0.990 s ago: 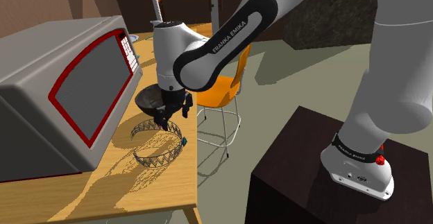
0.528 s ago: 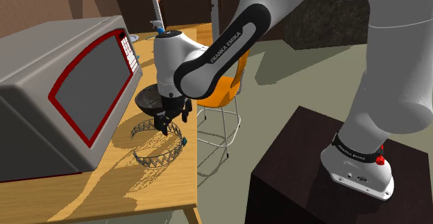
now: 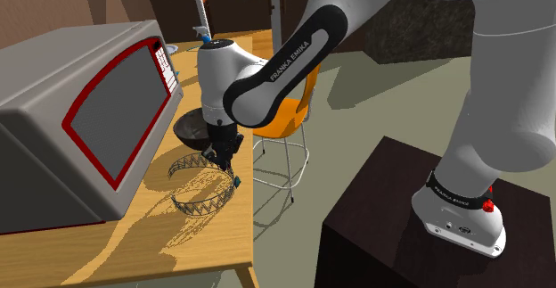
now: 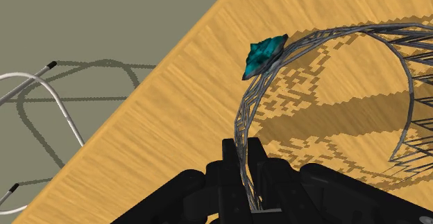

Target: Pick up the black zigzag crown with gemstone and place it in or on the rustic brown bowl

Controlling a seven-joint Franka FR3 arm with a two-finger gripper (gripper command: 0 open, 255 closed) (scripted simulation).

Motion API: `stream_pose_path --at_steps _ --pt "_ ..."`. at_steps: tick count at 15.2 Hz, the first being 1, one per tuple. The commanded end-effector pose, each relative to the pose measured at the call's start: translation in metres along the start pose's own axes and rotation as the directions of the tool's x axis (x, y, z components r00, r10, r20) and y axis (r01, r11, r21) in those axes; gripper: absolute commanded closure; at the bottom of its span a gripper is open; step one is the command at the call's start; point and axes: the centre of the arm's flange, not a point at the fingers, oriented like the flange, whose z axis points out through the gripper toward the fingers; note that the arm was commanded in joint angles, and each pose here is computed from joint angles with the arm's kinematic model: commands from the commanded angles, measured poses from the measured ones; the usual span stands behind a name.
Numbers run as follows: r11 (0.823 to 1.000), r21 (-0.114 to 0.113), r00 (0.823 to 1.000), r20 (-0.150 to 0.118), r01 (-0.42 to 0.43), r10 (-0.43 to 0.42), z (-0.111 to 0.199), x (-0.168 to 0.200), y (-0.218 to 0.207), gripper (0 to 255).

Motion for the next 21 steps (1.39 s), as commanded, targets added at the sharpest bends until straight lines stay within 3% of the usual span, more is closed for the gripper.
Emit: stream_pose_path --at_steps 1,6,21 --pt "1.000 0.000 1.000 0.000 0.000 0.000 0.000 0.000 0.000 255" --pt "1.000 0.000 1.000 0.000 0.000 0.000 0.000 0.000 0.000 255" --pt "1.000 0.000 1.000 0.000 0.000 0.000 -0.078 0.007 -0.010 255"
